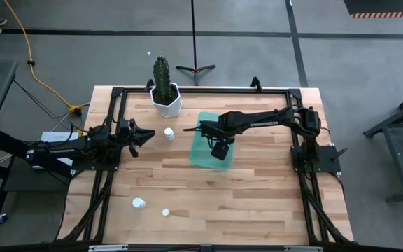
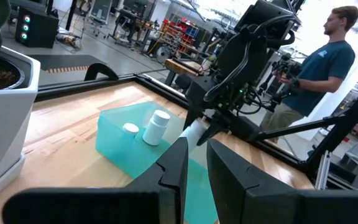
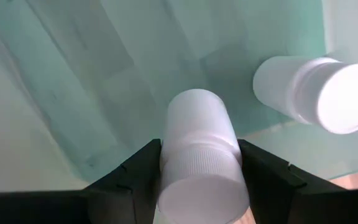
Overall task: Pick and place pill bottles into a basket
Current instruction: Put the bottom right white pill bottle into the blue bin, then put the top white pill bottle into the blue bin
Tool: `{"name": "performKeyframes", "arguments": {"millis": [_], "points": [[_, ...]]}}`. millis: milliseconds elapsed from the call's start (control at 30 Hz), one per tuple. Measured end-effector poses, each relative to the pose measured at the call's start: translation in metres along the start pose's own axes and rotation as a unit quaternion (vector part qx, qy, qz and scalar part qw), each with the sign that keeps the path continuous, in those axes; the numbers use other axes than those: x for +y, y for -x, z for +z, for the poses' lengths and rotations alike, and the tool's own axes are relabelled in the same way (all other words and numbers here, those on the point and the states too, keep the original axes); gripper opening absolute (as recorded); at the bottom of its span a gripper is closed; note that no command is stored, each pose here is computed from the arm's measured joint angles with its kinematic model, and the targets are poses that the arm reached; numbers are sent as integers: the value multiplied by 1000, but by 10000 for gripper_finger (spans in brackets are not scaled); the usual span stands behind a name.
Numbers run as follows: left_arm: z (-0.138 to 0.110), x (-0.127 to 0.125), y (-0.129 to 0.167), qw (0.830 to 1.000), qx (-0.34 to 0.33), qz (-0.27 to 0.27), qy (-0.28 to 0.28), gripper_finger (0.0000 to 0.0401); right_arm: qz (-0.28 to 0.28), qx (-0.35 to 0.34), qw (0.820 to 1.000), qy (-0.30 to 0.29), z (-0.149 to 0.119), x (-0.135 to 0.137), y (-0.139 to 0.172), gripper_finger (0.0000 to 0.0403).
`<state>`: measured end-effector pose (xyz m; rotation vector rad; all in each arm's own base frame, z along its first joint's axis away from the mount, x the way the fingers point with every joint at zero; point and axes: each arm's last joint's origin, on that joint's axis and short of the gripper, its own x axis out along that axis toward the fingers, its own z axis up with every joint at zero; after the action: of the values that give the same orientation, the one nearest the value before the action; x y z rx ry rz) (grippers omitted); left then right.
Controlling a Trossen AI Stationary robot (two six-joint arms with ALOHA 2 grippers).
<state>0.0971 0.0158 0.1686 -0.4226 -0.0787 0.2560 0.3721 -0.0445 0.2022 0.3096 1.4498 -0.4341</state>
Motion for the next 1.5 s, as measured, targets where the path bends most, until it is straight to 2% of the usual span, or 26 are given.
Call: {"name": "performKeyframes", "arguments": {"millis": [267, 567, 633, 767, 867, 967, 1067, 1200, 1333, 1500], "points": [[0, 0, 0, 1000, 0, 0, 0, 95, 24, 8, 1000, 17, -1, 2, 0, 214], [0, 0, 0, 1000, 0, 0, 0, 95, 25, 2, 1000, 2, 1, 1, 1, 217], [0, 0, 0, 1000, 0, 0, 0, 95, 33, -21, 999, -1, 3, 0, 6, 217], [0, 0, 0, 1000, 0, 0, 0, 95, 65, -131, 989, 5, 8, 2, 41, 213], [0, 0, 0, 1000, 0, 0, 0, 95, 78, -233, 969, 40, 4, 10, 78, 210], [0, 0, 0, 1000, 0, 0, 0, 95, 100, -341, 930, 91, -7, 21, 121, 204], [0, 0, 0, 1000, 0, 0, 0, 95, 133, -417, 892, 113, -22, 29, 148, 195], [0, 0, 0, 1000, 0, 0, 0, 95, 182, -476, 856, 85, -59, 25, 152, 179], [0, 0, 0, 1000, 0, 0, 0, 95, 243, -523, 815, 49, -113, 11, 142, 159], [0, 0, 0, 1000, 0, 0, 0, 95, 317, -520, 792, 53, -181, -12, 118, 133]]}}
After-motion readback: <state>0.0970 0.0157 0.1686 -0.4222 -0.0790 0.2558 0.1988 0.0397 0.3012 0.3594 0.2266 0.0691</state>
